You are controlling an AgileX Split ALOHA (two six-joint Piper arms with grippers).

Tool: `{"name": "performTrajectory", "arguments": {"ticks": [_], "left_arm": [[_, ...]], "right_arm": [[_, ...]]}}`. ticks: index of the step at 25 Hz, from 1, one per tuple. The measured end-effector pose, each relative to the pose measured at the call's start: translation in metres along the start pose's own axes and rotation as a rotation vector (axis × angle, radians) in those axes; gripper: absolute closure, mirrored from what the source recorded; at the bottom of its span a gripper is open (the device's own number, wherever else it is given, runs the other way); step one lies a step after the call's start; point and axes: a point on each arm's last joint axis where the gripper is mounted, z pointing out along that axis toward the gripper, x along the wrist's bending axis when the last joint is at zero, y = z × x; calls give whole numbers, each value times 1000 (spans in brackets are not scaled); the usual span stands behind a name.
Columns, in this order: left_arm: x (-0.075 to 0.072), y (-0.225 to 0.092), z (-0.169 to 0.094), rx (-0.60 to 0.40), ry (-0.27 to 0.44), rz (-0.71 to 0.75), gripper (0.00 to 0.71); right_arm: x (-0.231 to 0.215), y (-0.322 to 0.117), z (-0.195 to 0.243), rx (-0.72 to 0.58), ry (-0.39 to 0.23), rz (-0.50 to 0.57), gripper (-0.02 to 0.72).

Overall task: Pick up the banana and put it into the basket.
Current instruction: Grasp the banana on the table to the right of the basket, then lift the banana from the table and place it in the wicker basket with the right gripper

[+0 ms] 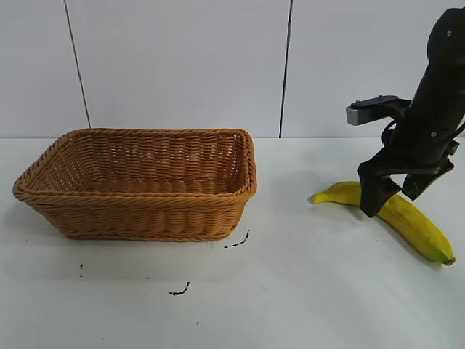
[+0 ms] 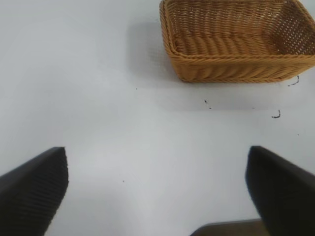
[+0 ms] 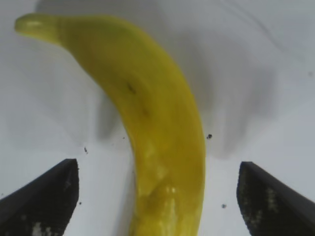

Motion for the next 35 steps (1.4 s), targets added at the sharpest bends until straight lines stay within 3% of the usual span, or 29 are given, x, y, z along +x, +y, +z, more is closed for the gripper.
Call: {"name": "performTrajectory", "arguments": {"ticks": [8, 13, 15, 18, 25, 31, 35], "left_arm": [[0, 0, 0, 0, 0, 0, 15], [0, 0, 0, 0, 0, 0, 15], [0, 0, 0, 0, 0, 0, 15], [0, 0, 0, 0, 0, 0, 15], [0, 0, 0, 0, 0, 0, 15], [0, 0, 0, 0, 0, 0, 15], [0, 0, 0, 0, 0, 0, 15]], "right_arm": [[0, 1, 2, -7, -4, 4, 113], [0, -2, 8, 13, 3, 22, 181], [0, -2, 8, 13, 3, 22, 232], [0, -1, 7, 15, 5, 25, 398], [-4, 16, -14, 57, 34, 23, 386], [-11, 48, -63, 76, 59, 23, 386], [-15, 69, -101, 17, 47, 19, 386]]}}
